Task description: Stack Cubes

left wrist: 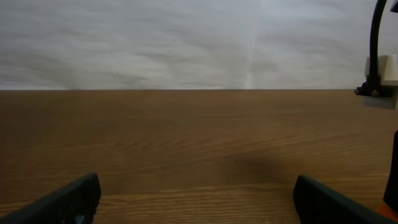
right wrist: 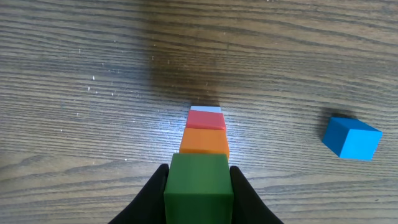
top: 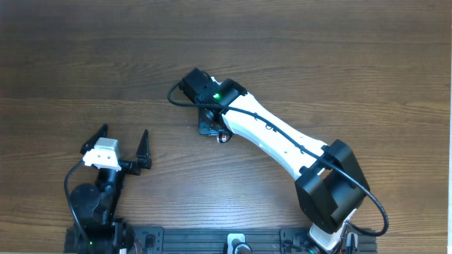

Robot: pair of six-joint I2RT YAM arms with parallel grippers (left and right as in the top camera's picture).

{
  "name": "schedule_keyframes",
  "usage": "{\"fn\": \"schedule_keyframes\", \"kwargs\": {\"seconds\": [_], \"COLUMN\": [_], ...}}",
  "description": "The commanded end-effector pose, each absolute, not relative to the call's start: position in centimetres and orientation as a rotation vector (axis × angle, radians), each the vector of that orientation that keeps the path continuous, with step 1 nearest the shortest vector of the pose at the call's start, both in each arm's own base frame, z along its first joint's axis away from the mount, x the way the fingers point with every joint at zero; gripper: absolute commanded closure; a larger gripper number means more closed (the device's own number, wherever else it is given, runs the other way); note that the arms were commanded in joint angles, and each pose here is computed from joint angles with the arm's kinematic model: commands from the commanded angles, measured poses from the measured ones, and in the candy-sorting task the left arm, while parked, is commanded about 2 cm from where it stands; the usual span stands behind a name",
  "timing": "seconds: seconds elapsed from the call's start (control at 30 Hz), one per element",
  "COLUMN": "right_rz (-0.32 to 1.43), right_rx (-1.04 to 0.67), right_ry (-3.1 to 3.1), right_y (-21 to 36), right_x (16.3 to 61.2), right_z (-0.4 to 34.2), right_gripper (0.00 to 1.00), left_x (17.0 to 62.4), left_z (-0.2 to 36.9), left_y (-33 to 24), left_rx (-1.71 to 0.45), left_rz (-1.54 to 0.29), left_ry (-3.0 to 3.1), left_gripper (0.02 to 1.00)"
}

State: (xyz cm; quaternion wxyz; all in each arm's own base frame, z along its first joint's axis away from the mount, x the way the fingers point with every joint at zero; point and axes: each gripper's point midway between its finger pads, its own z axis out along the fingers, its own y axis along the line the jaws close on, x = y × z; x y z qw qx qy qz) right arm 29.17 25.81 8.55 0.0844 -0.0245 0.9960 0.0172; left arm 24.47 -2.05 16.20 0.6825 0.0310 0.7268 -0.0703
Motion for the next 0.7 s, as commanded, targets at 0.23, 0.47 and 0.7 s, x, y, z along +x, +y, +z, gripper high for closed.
{"fn": "schedule_keyframes", "kwargs": {"seconds": [0.23,0.47,0.7], "right_rz": [0.034,0.030,0.025], "right_rx": [-0.057,-0.057,-0.057], "right_ry": [2.972,2.971,2.975], "right_y": [25.69,25.65,25.55], "right_x": [29.80,29.82,29.71], "right_z": [8.07,8.02,7.80], "right_gripper": [0.906,0.890,0.803], "left_x": [24.42,24.42,24.42], "left_z": [16.11,16.11,16.11], "left_y": [-2.29,-2.29,-2.29], "left_rx": [0.091,0.091,0.091], "left_rz": [-0.156,-0.156,-0.156], "left_ry": [1.627,1.627,1.627], "left_gripper": [0.018,0.018,0.018]}}
